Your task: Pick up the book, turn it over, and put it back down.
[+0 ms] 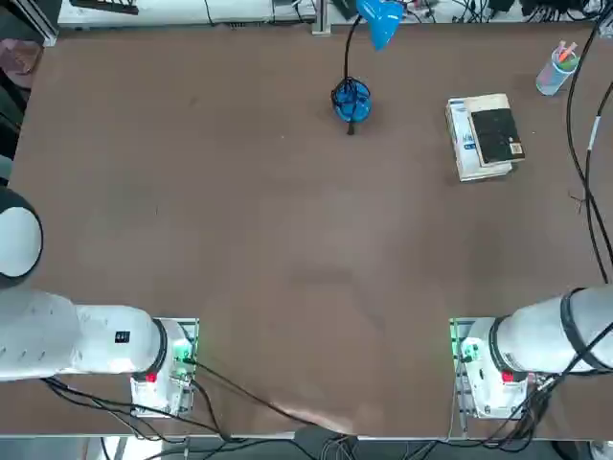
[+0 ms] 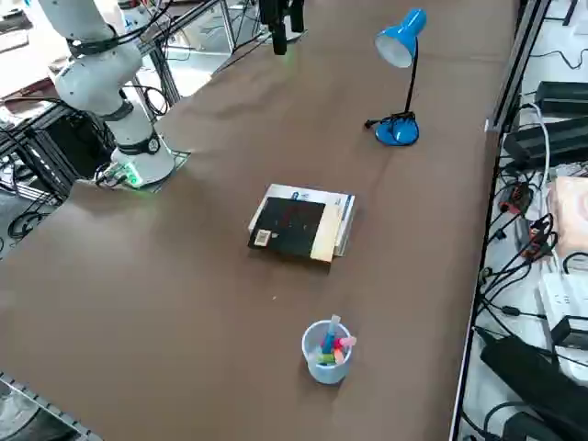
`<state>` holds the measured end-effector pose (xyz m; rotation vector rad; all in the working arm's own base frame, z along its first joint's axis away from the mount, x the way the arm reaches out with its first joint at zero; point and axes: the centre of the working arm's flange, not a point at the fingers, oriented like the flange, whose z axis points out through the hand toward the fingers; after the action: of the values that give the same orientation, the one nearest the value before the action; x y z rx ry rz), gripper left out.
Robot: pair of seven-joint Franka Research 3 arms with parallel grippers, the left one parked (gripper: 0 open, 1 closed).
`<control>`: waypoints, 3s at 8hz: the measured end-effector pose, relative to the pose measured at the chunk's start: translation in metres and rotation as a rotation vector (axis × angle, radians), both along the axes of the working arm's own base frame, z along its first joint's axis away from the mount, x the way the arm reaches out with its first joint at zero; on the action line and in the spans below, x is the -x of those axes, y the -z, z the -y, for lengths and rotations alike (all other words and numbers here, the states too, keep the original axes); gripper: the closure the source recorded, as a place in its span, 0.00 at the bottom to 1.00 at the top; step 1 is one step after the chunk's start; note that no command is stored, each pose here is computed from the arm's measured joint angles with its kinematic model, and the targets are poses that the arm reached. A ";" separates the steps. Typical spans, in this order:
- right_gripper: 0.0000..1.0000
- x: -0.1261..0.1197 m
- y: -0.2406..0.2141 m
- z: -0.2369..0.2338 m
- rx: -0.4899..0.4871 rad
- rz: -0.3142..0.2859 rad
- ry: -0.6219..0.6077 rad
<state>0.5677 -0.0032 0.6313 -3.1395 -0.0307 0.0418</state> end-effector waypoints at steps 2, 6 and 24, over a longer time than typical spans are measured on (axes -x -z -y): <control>0.00 0.001 -0.001 0.000 0.000 0.003 0.000; 0.00 0.000 -0.003 0.014 -0.014 0.006 0.024; 0.01 0.059 0.454 0.392 -1.045 0.112 0.154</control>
<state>0.5084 -0.3951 0.1777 -2.0882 0.1408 -0.1130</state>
